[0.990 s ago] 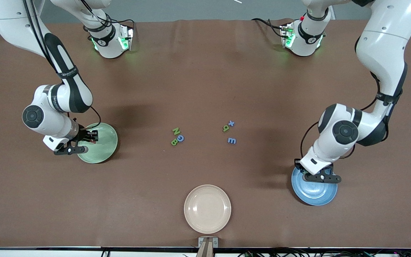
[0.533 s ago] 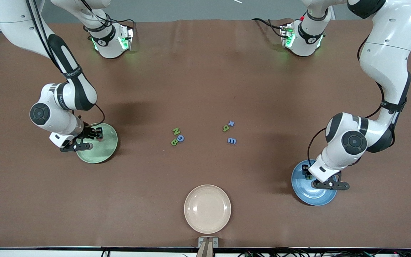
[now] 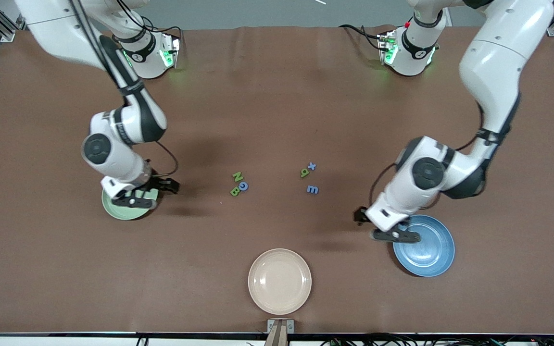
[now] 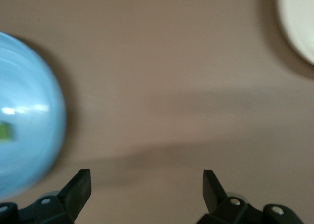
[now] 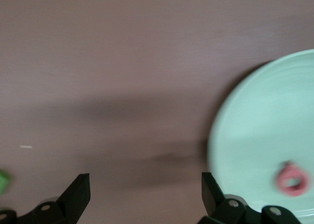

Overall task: Sort upper and lower case letters into plates
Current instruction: 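Grasp the green B with the right gripper while the left gripper grasps blue m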

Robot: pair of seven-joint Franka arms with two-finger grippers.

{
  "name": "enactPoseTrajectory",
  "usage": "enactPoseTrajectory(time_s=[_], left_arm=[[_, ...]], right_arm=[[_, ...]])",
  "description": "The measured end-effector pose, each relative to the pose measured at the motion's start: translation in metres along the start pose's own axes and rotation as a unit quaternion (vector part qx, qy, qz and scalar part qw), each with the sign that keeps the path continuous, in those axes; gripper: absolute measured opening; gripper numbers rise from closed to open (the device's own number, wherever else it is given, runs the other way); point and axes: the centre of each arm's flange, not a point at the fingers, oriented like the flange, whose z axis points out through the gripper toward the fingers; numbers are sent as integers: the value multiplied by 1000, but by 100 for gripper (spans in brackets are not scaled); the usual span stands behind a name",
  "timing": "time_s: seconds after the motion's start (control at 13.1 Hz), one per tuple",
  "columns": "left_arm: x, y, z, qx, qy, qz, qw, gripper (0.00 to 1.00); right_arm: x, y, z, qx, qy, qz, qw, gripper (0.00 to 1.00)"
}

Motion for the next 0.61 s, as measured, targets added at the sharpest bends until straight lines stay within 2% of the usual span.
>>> enactPoseTrajectory(time_s=[0.3, 0.61], left_arm=[[-58, 103, 20, -1, -24, -27, 999, 100], [-100, 133, 55, 9, -58, -31, 998, 97]], right_arm=[[-35, -113, 20, 12, 2, 68, 998, 100], [-39, -165, 44, 20, 2, 148, 989, 100]])
